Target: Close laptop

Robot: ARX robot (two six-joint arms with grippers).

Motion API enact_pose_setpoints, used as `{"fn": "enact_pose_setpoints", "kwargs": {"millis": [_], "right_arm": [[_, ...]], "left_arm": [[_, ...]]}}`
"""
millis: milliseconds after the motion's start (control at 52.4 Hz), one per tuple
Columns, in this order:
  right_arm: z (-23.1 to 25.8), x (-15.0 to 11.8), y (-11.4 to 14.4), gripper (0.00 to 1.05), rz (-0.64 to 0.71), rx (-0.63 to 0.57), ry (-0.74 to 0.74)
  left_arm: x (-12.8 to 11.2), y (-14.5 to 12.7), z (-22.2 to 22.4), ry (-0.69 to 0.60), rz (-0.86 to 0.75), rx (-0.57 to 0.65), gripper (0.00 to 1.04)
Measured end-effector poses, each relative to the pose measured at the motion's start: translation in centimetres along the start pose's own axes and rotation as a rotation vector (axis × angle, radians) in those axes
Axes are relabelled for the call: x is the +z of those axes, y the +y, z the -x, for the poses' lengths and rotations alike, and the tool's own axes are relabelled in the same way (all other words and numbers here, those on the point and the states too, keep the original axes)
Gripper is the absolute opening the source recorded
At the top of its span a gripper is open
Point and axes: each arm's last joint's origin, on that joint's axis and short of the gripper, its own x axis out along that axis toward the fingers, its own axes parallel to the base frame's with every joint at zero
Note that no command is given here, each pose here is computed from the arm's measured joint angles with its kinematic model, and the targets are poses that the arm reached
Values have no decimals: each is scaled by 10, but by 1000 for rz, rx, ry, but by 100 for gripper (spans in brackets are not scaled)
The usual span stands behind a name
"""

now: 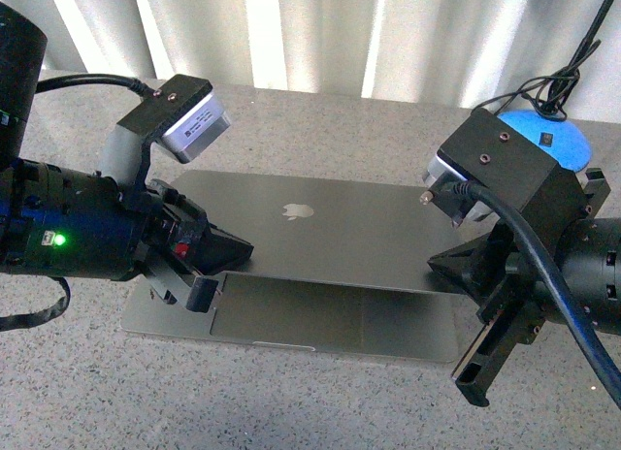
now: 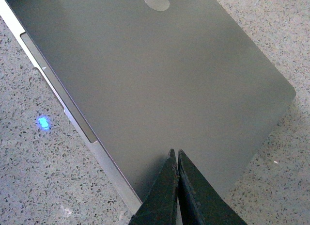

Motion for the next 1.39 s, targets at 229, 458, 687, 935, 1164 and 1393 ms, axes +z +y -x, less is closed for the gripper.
{"fn": "enact_pose_setpoints", "kwargs": {"millis": [229,458,687,935,1164,1393], "right_arm": [[-3,-10,0,1,-23,4,24],[-4,-14,-1,1,-33,4,33],[-6,-17,0,1,-44,8,42],[-9,-19,2,1,-49,15,49],[-13,-21,6,1,-46,27,58],[-15,-24,7,1,-49,33,70]], "left_arm": [[-6,1,-7,2,32,-11,4],[-11,2,-13,6,49,-18,4],[-14,3,-17,-3,69,-23,4],[-18,5,-21,-6,86,-28,4],[-20,6,-23,-11,107,-29,4],[-23,9,-24,-15,119,-27,4]]}}
